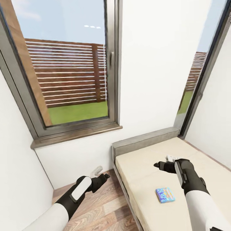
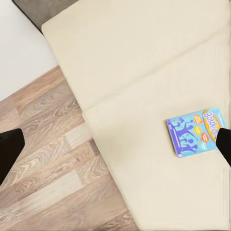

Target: Put all the toys in the child's room - the three board games (two on the bed and one on the table), the two jigsaw puzzles on the table, and the tennis ball on the table - inside the toy box on the table in the child's room.

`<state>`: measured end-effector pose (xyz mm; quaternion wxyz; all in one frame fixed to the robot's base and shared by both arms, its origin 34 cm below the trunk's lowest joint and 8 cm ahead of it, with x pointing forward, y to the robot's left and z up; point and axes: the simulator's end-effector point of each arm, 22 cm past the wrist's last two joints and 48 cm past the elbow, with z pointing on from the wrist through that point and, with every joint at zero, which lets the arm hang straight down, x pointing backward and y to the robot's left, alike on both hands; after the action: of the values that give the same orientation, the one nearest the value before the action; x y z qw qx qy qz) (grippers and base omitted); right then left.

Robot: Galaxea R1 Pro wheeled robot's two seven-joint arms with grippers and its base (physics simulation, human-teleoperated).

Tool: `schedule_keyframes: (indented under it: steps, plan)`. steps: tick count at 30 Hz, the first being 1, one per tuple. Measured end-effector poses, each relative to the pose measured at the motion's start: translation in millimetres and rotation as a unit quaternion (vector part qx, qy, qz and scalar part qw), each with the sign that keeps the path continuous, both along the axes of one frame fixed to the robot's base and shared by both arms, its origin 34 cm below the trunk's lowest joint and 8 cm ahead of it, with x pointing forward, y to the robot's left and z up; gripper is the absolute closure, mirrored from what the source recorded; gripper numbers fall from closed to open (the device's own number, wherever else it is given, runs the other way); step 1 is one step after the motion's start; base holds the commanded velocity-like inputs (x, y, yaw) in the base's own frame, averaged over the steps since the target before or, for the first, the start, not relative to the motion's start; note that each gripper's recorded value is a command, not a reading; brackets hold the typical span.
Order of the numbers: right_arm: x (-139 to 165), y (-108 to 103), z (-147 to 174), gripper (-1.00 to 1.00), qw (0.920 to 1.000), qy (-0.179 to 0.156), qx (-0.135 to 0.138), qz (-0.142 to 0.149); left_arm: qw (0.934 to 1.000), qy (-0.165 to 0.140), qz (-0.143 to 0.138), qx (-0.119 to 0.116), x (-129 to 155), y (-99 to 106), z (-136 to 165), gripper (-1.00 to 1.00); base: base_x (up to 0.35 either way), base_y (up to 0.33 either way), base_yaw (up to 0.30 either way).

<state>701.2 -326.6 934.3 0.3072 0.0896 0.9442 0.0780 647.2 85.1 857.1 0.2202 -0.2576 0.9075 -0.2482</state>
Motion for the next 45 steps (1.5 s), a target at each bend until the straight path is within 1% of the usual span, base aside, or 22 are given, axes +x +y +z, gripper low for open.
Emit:
schedule_keyframes:
  steps: [19,30,32,34,35,38,41,42,43,45]
  plan:
    - [1,1,1,-1.00,1.0000,-0.001,-0.001,0.001,1.0000,-0.001,-0.004,0.000,-1,-4,0,-1.00,0.041,0.051,-0.042]
    - [1,0,1,-1.00,1.0000,-0.002,-0.002,0.001,1.0000,0.000,-0.001,0.002,-1,-1,-1,-1.00,0.007,0.008,-0.004]
    - [1,0,1,-1.00,1.0000,-0.003,-0.002,0.001,1.0000,0.002,0.001,0.003,-1,2,-2,-1.00,0.003,0.003,-0.002]
    - [1,-1,2,-1.00,1.0000,-0.004,-0.003,0.001,0.9999,0.009,0.007,0.008,-4,10,-9,-1.00,0.002,0.002,-0.001]
    - [1,-1,2,-1.00,1.0000,-0.004,-0.003,0.001,0.9999,0.009,0.007,0.008,-4,10,-9,-1.00,0.002,0.002,-0.001]
    - [2,-2,2,-1.00,1.0000,-0.005,-0.003,0.000,0.9994,0.024,0.017,0.017,-11,25,-23,-1.00,0.001,0.001,-0.001]
    - [2,-2,2,-1.00,1.0000,-0.005,-0.003,0.000,0.9991,0.030,0.023,0.019,-13,30,-28,-1.00,0.001,0.001,0.000]
    - [2,-3,2,-1.00,1.0000,-0.005,-0.004,-0.001,0.9987,0.034,0.030,0.021,-15,35,-32,-1.00,0.000,0.000,0.000]
    - [2,-3,2,-1.00,1.0000,-0.005,-0.004,-0.001,0.9987,0.035,0.031,0.021,-15,35,-32,-1.00,0.000,0.000,0.000]
    - [1,-3,2,-1.00,1.0000,-0.005,-0.003,-0.001,0.9976,0.043,0.049,0.022,-17,46,-39,-1.00,0.000,0.000,0.000]
